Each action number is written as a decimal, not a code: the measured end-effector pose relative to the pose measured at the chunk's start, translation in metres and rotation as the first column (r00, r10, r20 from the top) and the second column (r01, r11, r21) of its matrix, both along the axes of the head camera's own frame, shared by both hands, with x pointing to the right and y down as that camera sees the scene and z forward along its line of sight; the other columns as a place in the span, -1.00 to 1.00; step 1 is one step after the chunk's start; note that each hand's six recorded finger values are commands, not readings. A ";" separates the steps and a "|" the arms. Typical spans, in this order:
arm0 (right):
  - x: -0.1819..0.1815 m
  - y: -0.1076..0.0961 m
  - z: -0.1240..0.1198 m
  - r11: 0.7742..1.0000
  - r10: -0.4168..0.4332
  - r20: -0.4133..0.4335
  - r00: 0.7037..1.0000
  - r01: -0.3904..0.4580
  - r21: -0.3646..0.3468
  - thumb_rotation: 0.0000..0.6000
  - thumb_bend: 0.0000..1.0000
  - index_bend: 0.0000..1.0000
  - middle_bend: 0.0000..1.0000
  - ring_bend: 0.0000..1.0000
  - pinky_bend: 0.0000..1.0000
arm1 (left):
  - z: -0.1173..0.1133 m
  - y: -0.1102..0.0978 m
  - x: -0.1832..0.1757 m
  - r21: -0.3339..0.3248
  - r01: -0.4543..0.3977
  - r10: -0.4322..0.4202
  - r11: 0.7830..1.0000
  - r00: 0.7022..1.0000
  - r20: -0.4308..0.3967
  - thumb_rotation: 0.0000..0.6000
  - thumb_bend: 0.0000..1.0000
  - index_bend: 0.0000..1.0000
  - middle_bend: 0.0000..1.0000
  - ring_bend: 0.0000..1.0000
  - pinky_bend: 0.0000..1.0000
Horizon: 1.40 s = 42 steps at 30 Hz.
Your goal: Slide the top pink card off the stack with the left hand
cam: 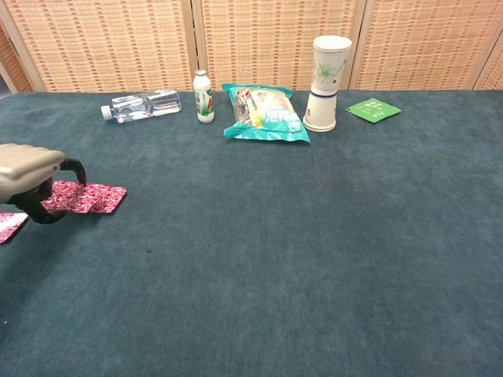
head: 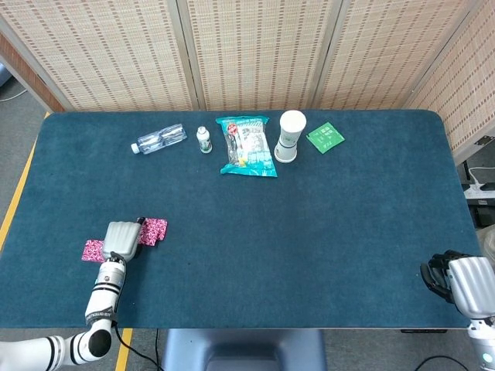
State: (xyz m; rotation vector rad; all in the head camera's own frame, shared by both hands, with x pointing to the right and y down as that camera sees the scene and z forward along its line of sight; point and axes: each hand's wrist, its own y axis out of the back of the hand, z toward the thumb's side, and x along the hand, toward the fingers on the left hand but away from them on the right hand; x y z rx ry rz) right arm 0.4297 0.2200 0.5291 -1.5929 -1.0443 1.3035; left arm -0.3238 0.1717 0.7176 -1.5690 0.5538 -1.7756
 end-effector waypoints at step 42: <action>-0.003 0.000 0.005 1.000 -0.002 -0.017 1.000 0.001 -0.014 1.00 -0.18 0.97 0.65 0.44 0.67 | -0.052 0.105 -0.122 -0.008 0.179 -0.178 0.984 0.979 0.100 1.00 -0.26 -0.06 1.00 1.00 1.00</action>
